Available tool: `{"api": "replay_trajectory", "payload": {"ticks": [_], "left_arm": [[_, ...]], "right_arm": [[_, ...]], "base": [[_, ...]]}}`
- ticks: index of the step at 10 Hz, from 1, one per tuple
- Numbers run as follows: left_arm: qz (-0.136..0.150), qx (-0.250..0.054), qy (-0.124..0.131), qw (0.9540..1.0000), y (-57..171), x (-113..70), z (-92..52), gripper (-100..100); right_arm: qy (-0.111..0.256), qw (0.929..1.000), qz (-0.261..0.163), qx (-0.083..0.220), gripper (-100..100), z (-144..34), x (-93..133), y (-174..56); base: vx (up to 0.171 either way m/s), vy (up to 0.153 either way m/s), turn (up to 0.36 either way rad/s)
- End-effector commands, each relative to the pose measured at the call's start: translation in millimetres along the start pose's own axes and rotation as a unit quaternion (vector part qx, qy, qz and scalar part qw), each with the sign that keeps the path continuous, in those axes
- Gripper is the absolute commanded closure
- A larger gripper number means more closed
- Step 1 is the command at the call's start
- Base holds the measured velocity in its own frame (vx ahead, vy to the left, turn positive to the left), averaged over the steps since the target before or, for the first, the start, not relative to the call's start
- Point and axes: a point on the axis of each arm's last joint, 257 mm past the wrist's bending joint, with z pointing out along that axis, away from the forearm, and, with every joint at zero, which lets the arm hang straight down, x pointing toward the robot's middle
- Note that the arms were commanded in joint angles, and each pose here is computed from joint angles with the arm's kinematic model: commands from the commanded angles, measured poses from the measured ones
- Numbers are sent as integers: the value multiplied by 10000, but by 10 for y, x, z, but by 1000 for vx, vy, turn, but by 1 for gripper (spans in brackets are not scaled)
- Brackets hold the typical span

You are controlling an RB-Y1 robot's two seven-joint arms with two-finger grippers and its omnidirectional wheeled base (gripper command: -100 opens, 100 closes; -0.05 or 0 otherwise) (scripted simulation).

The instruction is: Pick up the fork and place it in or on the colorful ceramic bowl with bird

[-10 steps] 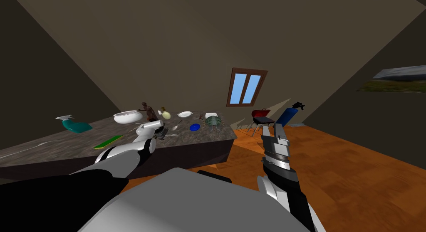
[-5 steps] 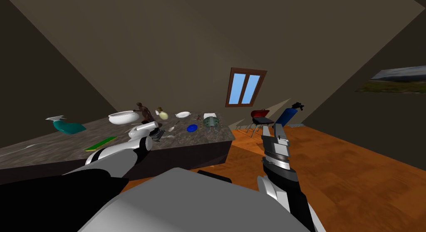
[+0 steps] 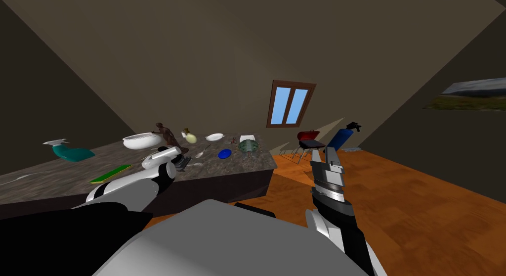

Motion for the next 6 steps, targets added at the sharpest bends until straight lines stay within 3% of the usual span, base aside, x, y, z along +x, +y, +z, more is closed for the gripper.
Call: {"api": "replay_trajectory", "payload": {"ticks": [1, 2, 3, 6], "left_arm": [[74, 12, 43, 10000, 18, 11, 12, -100], [43, 10, 27, 10000, 10, 4, 8, -100], [58, 12, 30, 10000, 10, 5, 10, 100], [51, 8, 29, 10000, 13, 3, 9, 100]], "right_arm": [[0, 10000, 0, 0, 0, 0, 0, 0], [0, 10000, 0, 0, 0, 0, 0, 0], [0, 10000, 0, 0, 0, 0, 0, 0], [0, 10000, 0, 0, 0, 0, 0, 0]], "base": [[34, -41, 4], [11, -14, 0], [0, 0, 0], [0, 0, 0]]}}
